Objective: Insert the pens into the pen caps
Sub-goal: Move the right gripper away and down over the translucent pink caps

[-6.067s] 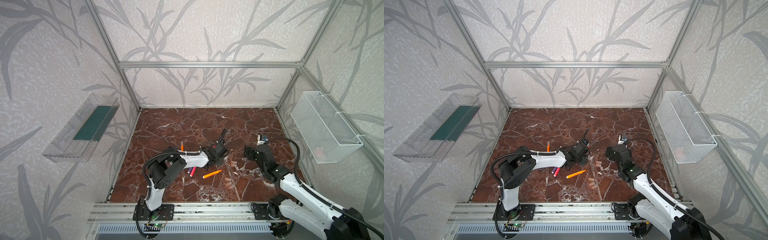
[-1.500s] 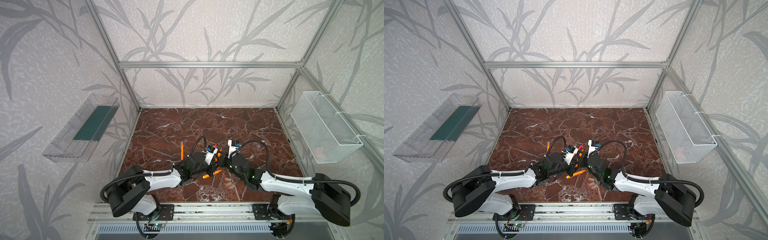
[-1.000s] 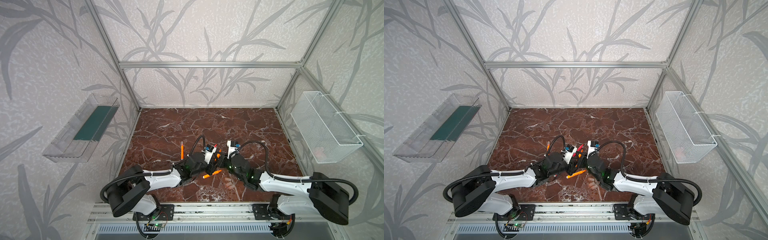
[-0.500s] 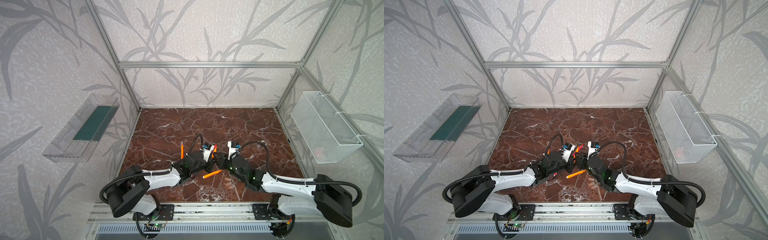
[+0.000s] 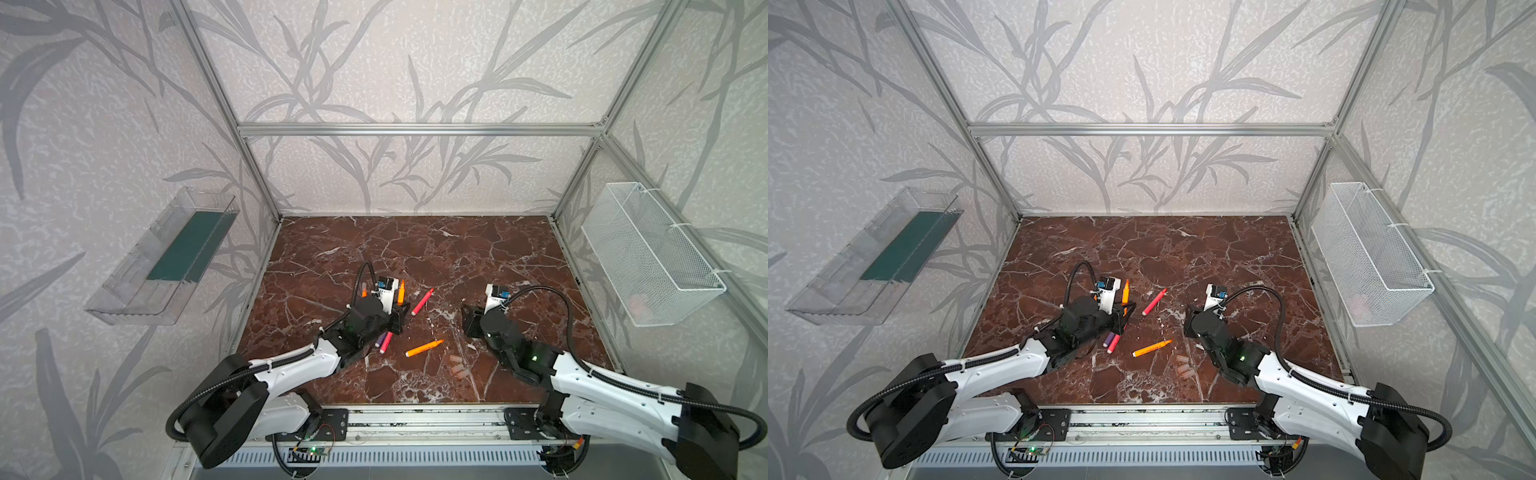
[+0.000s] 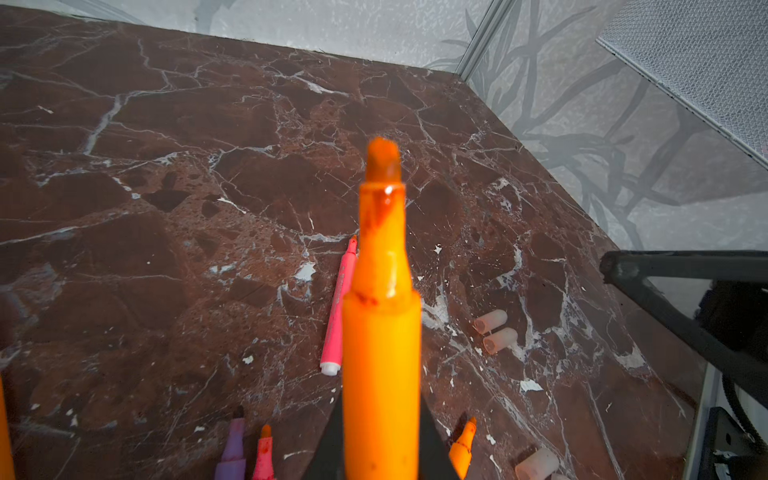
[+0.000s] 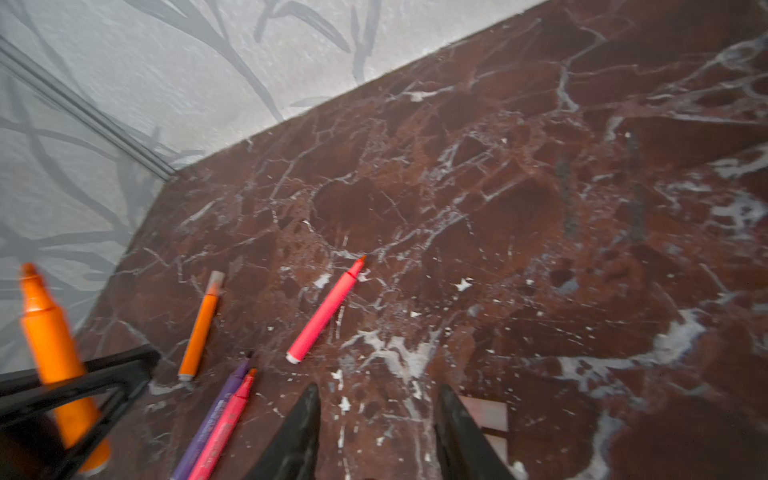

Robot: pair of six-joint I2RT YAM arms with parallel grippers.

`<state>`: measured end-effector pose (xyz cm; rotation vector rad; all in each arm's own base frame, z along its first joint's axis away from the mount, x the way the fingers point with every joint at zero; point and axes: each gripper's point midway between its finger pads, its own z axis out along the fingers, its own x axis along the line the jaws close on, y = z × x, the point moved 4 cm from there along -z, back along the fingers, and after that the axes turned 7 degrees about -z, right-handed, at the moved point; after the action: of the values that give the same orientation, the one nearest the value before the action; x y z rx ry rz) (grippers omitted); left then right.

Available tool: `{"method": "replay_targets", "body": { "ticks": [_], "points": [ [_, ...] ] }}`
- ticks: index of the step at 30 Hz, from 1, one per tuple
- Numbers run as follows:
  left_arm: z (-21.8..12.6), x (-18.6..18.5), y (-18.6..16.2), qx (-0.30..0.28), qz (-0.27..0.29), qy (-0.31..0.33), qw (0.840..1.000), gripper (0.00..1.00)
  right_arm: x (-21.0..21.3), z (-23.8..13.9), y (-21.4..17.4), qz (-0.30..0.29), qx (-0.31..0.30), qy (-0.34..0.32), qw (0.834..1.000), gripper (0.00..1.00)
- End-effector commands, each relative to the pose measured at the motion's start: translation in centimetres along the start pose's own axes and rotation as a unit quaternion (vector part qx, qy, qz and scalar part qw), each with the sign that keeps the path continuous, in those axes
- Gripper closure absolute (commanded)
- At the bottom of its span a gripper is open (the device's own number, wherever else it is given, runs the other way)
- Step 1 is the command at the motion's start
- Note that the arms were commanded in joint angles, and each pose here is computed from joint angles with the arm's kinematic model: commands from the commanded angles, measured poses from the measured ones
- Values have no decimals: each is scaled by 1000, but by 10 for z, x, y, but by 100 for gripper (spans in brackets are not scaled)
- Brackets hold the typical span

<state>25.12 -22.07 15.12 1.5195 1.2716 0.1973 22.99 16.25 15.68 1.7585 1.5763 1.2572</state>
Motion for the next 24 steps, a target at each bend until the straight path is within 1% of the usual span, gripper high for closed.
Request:
{"method": "replay_targets", "body": {
  "ticks": [1,4,7,15,24],
  "points": [
    [-5,4,-1,-3,1,12,1000,100,-25,14,-20,-19,73,-38,996,58],
    [-6,5,-2,-2,0,15,1000,100,-31,26,-26,-23,107,-53,993,62],
    [-6,7,-3,-3,-2,16,1000,100,-34,32,-31,-35,124,-74,989,64],
    [-5,7,-5,-3,-2,17,1000,100,-33,49,-43,-44,145,-80,985,64],
    [-6,9,-6,-1,-2,19,1000,100,-29,63,-51,-52,177,-89,979,68]
  ]
}}
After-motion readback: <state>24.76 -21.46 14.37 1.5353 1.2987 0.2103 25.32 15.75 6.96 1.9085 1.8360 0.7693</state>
